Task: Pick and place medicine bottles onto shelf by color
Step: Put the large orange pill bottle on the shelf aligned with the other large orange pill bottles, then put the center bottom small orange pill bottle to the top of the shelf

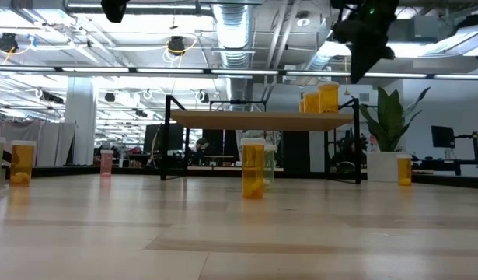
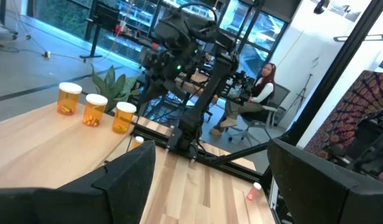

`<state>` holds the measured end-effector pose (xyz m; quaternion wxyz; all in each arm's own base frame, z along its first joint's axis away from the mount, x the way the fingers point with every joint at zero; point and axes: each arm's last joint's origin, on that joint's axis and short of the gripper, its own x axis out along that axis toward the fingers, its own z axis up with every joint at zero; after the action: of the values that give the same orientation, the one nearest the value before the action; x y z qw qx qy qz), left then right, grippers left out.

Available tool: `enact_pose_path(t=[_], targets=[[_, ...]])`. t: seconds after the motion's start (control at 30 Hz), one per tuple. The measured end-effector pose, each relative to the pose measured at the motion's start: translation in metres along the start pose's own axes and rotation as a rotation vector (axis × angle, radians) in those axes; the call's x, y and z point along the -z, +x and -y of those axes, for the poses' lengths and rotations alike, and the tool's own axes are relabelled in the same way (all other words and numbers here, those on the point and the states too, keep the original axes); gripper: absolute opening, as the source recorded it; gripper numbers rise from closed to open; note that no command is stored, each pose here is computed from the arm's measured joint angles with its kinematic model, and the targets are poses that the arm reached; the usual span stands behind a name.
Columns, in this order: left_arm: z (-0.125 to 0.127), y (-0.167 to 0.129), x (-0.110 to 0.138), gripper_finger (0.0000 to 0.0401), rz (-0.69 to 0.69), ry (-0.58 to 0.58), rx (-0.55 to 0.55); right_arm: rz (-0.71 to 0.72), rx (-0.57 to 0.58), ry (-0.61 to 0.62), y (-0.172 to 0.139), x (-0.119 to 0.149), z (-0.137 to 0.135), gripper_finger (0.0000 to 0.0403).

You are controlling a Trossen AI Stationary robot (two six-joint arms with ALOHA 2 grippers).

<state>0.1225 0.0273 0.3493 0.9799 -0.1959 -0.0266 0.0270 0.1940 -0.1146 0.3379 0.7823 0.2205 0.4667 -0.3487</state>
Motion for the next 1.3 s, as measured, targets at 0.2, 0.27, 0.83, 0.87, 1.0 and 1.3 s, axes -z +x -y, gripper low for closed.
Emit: enact_pose_path(t=[0.2, 0.27, 0.83, 0.87, 1.0, 1.3], targets=[[0.000, 0.000, 0.000, 0.0297, -0.002, -0.008, 0.000, 0.059, -0.027, 0.018, 0.006, -0.005, -0.005, 0.0006], [0.000, 0.000, 0.000, 0.0297, -0.003, -0.009, 0.000, 0.066, -0.031, 0.027, 0.006, -0.005, -0.005, 0.0007], [0.000, 0.000, 0.000, 0.0297, -0.003, -0.002, 0.000, 0.046, -0.026, 0.050, 0.019, -0.011, -0.009, 0.0002], [0.000, 0.000, 0.000, 0.0297, -0.003, -0.002, 0.000, 0.039, -0.024, 0.051, 0.021, -0.012, -0.010, 0.0002], [-0.001, 0.000, 0.001, 0.0297, -0.015, -0.005, -0.005, 0.015, -0.017, 0.049, 0.032, -0.015, -0.014, 0.0002], [-0.001, 0.000, 0.003, 0.0297, -0.029, -0.010, -0.010, -0.027, -0.004, 0.037, 0.026, -0.008, -0.011, 0.0002]])
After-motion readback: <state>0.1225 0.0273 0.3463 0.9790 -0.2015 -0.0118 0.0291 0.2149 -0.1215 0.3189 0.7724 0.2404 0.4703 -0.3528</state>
